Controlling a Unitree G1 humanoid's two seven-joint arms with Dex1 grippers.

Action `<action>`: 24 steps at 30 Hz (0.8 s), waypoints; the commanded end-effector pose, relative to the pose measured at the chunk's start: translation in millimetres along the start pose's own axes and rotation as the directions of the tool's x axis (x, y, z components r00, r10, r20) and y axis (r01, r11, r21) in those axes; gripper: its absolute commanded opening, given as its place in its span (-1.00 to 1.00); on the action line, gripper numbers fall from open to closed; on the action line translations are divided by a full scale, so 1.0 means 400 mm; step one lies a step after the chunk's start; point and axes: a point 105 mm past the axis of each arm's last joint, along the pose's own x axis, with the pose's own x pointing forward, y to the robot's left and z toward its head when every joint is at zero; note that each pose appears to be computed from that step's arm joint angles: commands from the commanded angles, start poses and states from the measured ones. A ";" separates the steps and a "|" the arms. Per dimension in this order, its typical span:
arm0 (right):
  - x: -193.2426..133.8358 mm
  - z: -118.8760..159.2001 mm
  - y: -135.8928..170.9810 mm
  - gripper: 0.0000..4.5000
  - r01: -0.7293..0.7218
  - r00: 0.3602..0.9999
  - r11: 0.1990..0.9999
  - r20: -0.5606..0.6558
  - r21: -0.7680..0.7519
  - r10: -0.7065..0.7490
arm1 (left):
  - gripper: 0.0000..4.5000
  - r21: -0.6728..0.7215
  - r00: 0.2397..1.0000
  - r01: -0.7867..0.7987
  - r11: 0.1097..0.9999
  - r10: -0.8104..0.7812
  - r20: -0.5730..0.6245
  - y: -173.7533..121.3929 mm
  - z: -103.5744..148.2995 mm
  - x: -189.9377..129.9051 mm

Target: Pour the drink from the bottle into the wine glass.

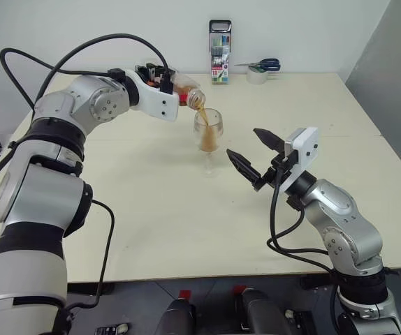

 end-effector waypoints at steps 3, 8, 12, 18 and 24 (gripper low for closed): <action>-0.001 0.039 0.013 1.00 -0.023 0.998 0.999 0.056 -0.038 0.025 | -0.26 0.041 0.997 -0.077 0.996 0.078 -0.020 0.073 -0.015 -0.015; 0.000 0.039 0.018 1.00 -0.030 0.998 0.999 0.056 -0.039 0.032 | -0.26 0.054 0.997 -0.076 0.996 0.078 -0.023 0.074 -0.017 -0.017; -0.001 0.037 0.021 1.00 -0.039 0.998 0.998 0.052 -0.043 0.041 | -0.26 0.063 0.997 -0.074 0.995 0.076 -0.027 0.073 -0.020 -0.019; -0.001 0.033 0.021 1.00 -0.038 0.998 0.998 0.042 -0.049 0.040 | -0.26 0.069 0.997 -0.070 0.995 0.072 -0.033 0.070 -0.024 -0.020; -0.002 0.031 0.024 1.00 -0.041 0.998 0.998 0.040 -0.050 0.043 | -0.26 0.065 0.997 -0.067 0.996 0.069 -0.030 0.066 -0.023 -0.019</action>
